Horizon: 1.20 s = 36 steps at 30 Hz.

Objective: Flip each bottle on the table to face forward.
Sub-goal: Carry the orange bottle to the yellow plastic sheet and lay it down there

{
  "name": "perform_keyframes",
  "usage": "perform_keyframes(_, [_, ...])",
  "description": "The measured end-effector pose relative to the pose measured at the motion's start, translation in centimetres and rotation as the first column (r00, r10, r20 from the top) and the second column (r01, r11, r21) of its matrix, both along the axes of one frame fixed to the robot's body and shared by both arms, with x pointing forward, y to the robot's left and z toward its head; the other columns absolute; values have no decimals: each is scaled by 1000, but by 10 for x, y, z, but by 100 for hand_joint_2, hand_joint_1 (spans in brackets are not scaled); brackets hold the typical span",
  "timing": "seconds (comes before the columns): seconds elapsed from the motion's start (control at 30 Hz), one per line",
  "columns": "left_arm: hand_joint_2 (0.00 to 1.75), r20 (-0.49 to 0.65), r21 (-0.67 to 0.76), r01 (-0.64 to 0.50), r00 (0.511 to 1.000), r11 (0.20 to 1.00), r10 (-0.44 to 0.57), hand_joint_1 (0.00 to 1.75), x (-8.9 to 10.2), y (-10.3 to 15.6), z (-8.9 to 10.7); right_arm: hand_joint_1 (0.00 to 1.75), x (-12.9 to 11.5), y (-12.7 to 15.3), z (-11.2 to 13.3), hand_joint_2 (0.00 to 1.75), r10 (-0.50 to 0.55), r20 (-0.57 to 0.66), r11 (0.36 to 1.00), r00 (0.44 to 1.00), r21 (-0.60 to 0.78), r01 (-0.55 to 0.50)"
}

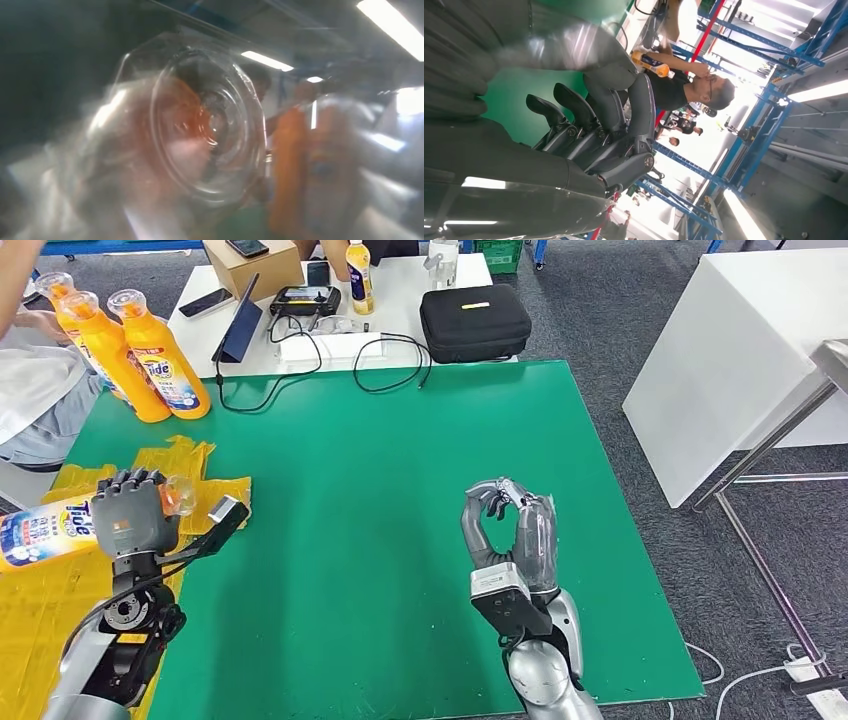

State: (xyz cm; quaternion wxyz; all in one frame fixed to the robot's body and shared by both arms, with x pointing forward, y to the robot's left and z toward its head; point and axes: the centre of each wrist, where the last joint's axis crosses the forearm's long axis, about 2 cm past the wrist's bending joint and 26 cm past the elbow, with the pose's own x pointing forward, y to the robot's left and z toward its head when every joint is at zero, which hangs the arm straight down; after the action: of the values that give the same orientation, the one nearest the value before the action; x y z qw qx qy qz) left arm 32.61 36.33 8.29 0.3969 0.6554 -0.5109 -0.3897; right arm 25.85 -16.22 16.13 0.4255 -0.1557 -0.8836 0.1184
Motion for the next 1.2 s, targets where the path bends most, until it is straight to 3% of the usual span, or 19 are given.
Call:
perform_keyframes(0.33, [175,-92,38,-40,995,998,43,175,-10,24,-19,175,1,1,-4,175,5,-13,1000,1000,-6,-5])
perform_keyframes(1.2, [175,-124,17,3,992,1000,-1,175,-19,18,-28,175,1,-2,-10,175,5,-31,1000,1000,-12,-6])
